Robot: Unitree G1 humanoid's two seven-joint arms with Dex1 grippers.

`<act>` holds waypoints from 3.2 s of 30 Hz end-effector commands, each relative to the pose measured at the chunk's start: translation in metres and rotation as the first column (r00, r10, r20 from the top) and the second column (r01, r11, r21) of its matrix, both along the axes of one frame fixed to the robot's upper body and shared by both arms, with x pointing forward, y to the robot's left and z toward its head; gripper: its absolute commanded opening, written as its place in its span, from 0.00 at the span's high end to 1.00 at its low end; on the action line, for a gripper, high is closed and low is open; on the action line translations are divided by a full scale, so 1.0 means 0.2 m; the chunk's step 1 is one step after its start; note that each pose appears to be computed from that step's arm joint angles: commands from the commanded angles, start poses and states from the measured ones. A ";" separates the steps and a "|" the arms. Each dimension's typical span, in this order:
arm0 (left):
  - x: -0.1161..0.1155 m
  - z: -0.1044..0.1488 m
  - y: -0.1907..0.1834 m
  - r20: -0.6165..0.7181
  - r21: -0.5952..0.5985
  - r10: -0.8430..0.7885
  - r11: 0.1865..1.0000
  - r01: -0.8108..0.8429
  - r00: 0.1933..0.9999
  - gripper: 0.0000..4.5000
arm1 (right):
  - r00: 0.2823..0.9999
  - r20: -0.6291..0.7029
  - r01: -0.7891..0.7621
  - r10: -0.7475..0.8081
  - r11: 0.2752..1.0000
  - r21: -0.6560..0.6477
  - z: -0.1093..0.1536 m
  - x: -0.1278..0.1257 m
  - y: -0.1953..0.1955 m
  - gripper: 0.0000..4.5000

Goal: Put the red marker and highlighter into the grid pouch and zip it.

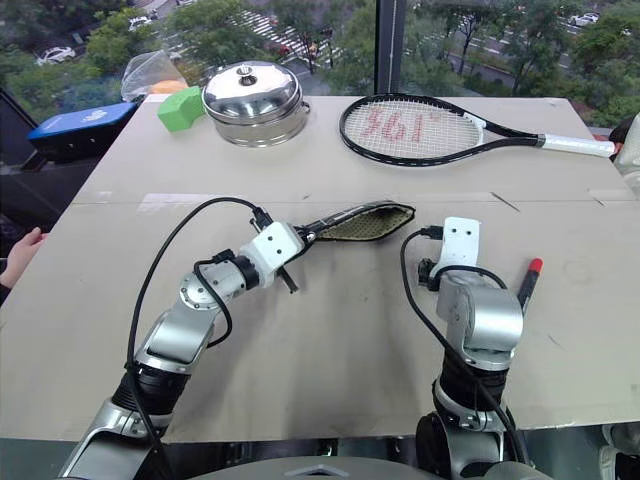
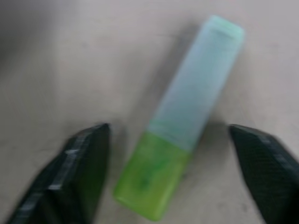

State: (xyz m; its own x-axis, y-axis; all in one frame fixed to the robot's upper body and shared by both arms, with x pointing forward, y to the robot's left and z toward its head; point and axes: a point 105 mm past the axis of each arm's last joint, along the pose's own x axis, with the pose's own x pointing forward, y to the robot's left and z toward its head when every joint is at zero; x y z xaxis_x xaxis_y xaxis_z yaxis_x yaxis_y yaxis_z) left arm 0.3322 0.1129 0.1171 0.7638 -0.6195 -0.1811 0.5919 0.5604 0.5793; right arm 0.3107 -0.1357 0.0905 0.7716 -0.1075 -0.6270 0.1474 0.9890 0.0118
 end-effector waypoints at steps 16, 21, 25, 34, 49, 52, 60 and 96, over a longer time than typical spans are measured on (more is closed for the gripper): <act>-0.01 0.07 -0.06 0.054 -0.015 -0.058 0.998 0.059 0.997 1.00 | 0.524 -0.123 -0.729 0.843 0.369 -0.576 0.38 -0.22 -0.11 0.81; -0.03 0.09 -0.11 0.078 0.000 -0.106 0.994 0.107 0.991 1.00 | 0.378 -0.155 -0.762 0.913 0.212 -0.611 0.44 -0.16 0.04 0.81; -0.06 0.10 -0.15 0.097 0.015 -0.155 0.988 0.154 0.983 1.00 | 0.327 -0.210 -0.748 0.921 0.117 -0.654 0.44 -0.07 0.12 0.81; -0.10 0.11 -0.23 0.112 0.014 -0.232 0.973 0.231 0.966 1.00 | 0.194 -0.315 -0.691 0.929 -0.099 -0.716 0.38 0.14 0.34 0.51; -0.04 0.06 -0.13 0.061 -0.038 -0.089 0.995 0.092 0.994 1.00 | 0.801 0.215 -0.504 0.559 0.823 -0.261 0.53 -0.23 -0.40 0.01; -0.04 0.02 -0.11 0.054 -0.038 -0.097 0.994 0.099 0.994 1.00 | 0.983 0.106 -0.116 0.151 0.952 -0.284 0.35 -0.31 -0.74 0.01; -0.06 0.01 -0.11 0.067 -0.035 -0.129 0.991 0.132 0.989 1.00 | 0.992 -0.031 0.118 -0.123 0.985 -0.129 0.00 -0.31 -0.76 0.01; -0.04 0.14 -0.23 0.096 -0.021 -0.169 0.985 0.172 0.981 1.00 | 0.304 -0.271 -0.789 0.913 0.082 -0.609 0.49 -0.17 -0.01 0.95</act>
State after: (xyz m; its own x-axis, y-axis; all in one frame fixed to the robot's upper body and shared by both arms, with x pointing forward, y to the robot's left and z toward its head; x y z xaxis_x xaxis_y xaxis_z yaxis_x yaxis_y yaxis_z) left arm 0.3290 0.0755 0.1303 0.6832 -0.7158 -0.1443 0.6415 0.4939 0.5870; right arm 0.2736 -0.1417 0.1882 0.6607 0.4398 -0.6083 -0.7426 0.2645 -0.6153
